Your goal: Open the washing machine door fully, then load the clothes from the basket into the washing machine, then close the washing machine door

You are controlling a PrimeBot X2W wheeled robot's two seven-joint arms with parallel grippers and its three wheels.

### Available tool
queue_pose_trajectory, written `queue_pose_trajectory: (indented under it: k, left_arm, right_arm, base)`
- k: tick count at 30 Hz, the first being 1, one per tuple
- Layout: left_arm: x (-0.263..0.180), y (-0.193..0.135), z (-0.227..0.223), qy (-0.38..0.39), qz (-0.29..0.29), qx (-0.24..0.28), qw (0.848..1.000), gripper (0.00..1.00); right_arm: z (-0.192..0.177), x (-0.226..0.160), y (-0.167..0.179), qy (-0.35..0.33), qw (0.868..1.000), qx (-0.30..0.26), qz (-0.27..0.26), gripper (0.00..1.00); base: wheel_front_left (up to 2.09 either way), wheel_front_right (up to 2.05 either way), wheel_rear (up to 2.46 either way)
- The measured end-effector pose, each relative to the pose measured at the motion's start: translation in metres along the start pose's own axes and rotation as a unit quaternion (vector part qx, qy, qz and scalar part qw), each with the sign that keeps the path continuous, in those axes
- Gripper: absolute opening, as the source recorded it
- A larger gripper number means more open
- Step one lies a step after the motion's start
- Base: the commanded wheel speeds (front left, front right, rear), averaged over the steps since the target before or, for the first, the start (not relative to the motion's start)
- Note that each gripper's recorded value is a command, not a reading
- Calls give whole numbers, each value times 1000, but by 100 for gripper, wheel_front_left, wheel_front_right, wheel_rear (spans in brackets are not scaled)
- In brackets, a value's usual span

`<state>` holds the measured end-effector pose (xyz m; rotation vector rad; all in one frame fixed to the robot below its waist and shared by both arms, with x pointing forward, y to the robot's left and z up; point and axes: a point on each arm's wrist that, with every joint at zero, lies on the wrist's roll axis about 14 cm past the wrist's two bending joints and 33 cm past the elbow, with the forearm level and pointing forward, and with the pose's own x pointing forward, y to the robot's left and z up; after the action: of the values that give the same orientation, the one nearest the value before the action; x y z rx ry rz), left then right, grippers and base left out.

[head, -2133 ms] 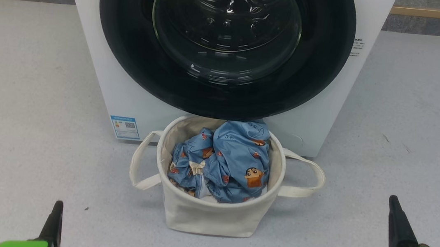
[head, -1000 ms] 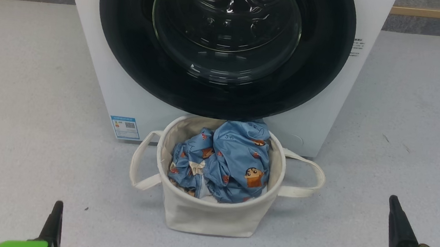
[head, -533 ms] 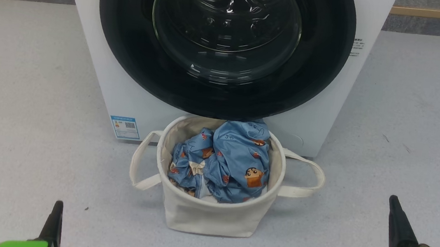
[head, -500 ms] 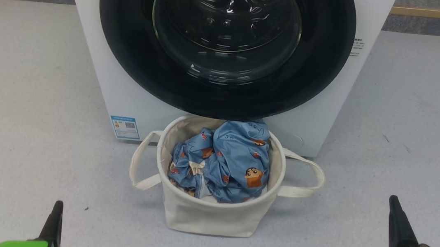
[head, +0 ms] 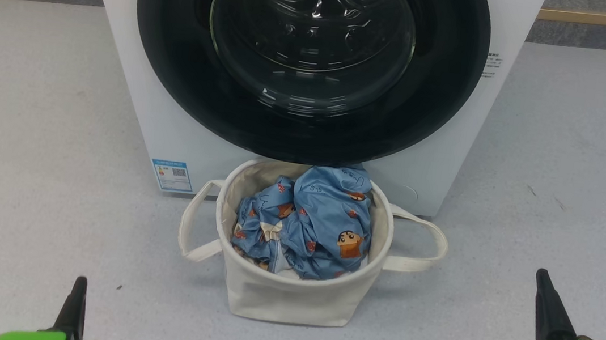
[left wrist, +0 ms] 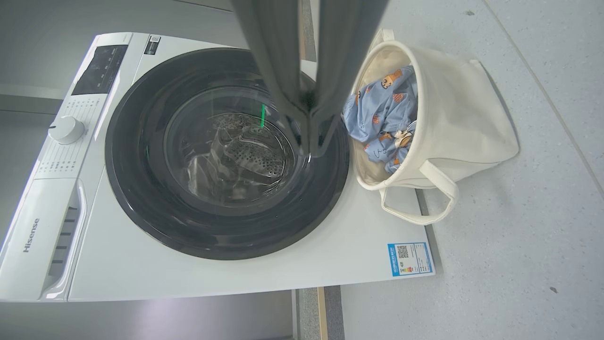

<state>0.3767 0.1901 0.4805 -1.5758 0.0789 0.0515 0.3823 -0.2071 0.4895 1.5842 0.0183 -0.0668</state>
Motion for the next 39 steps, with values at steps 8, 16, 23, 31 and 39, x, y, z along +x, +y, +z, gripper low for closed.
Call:
queue_pose_trajectory:
  k: [8,16,23,31,39]
  left_arm:
    - [-11,30,-1,-2,45,-6,999,100]
    - [-20,45,2,-10,67,-8,998,100]
    - [-19,40,5,-19,65,-6,998,100]
    - [-14,29,7,-23,50,19,998,100]
    - [-9,18,5,-8,40,76,996,100]
  right_arm:
    - [-2,-9,-29,-1,999,7,-44,100]
    - [-2,-19,-49,-5,997,7,-73,100]
    - [-4,-17,-46,-9,998,6,-69,100]
    - [-5,-11,-39,-11,998,-22,-61,100]
    - [-13,1,-18,3,994,-104,-32,100]
  base:
    - [0,0,0]
    - [0,0,0]
    - [0,0,0]
    - [0,0,0]
    - [0,0,0]
